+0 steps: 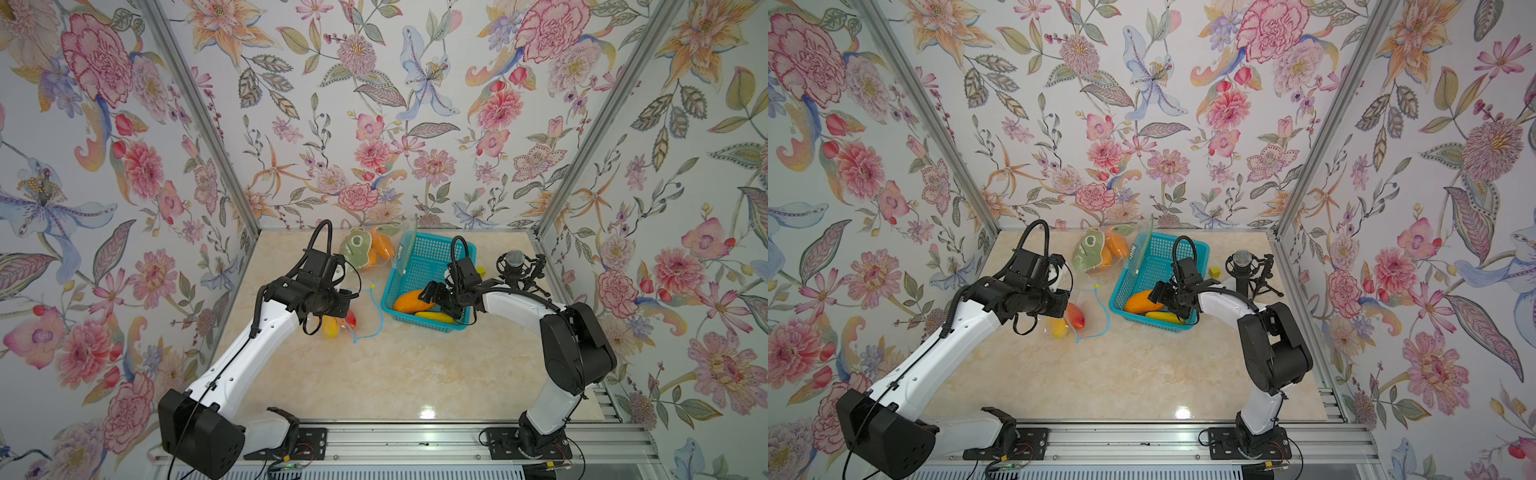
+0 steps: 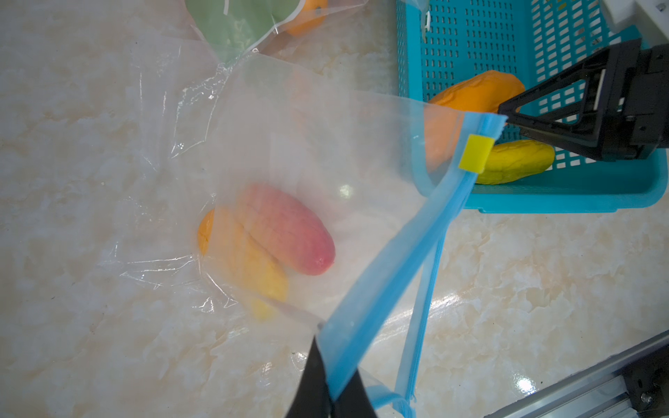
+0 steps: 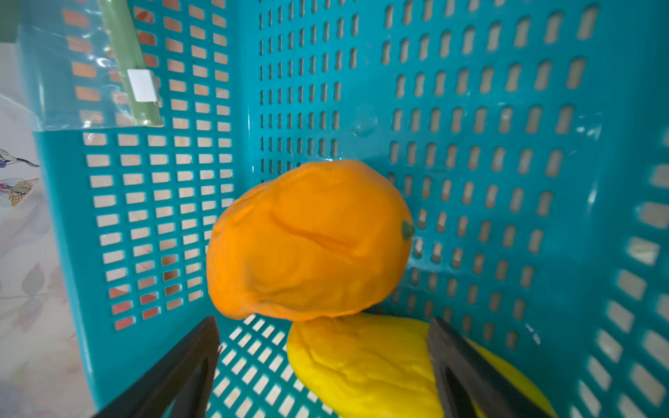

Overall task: Place the mango in a zip-top bag and seal the zipper
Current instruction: Pick up the mango from the basket, then place the mango in the zipper food storage bag, then pick up the mango from the basket, then place the mango in the zipper food storage bag, then adjust the zipper food storage bag at the center of the board.

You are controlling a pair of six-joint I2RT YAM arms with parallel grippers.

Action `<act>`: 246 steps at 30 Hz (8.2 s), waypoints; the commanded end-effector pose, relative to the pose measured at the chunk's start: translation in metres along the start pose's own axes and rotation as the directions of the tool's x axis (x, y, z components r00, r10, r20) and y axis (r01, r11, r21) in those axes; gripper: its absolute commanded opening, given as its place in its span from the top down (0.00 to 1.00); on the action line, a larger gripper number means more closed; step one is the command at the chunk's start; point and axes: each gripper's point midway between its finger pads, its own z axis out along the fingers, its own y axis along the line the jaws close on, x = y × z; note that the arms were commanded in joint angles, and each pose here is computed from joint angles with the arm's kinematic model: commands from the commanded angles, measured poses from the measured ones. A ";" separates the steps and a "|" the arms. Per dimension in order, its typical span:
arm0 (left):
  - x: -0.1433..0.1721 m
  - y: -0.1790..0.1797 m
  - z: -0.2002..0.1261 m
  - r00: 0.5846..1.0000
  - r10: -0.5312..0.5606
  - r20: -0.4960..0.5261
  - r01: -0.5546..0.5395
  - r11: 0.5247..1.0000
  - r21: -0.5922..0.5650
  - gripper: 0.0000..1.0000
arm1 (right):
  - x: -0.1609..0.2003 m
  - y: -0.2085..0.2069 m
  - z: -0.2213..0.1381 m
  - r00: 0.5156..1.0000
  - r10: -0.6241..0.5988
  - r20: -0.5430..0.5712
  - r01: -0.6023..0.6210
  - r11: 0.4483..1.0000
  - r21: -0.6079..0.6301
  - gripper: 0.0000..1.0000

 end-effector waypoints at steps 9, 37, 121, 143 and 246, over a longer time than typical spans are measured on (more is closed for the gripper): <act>0.004 0.006 -0.001 1.000 0.001 0.005 -0.001 1.000 -0.017 1.00 | -0.026 0.033 0.032 0.998 0.061 0.029 -0.058 0.993 -0.106 0.11; -0.014 0.001 -0.016 0.999 -0.009 0.037 0.009 1.000 -0.005 1.00 | -0.061 0.089 -0.092 0.928 -0.093 0.360 0.164 0.971 -0.174 0.42; -0.025 -0.004 -0.027 0.995 -0.046 0.090 0.040 0.996 0.074 1.00 | 0.040 -0.027 -0.016 0.548 -0.645 -0.532 0.797 0.596 0.099 0.16; -0.026 -0.004 -0.025 0.995 -0.054 0.084 0.047 0.996 0.078 1.00 | -0.009 0.015 -0.027 0.717 -0.638 -0.281 0.689 0.710 0.147 0.65; -0.013 0.013 -0.047 0.996 0.001 0.090 -0.001 1.000 0.001 1.00 | 0.073 0.254 -0.103 0.708 -0.513 0.486 0.696 0.625 -0.353 1.00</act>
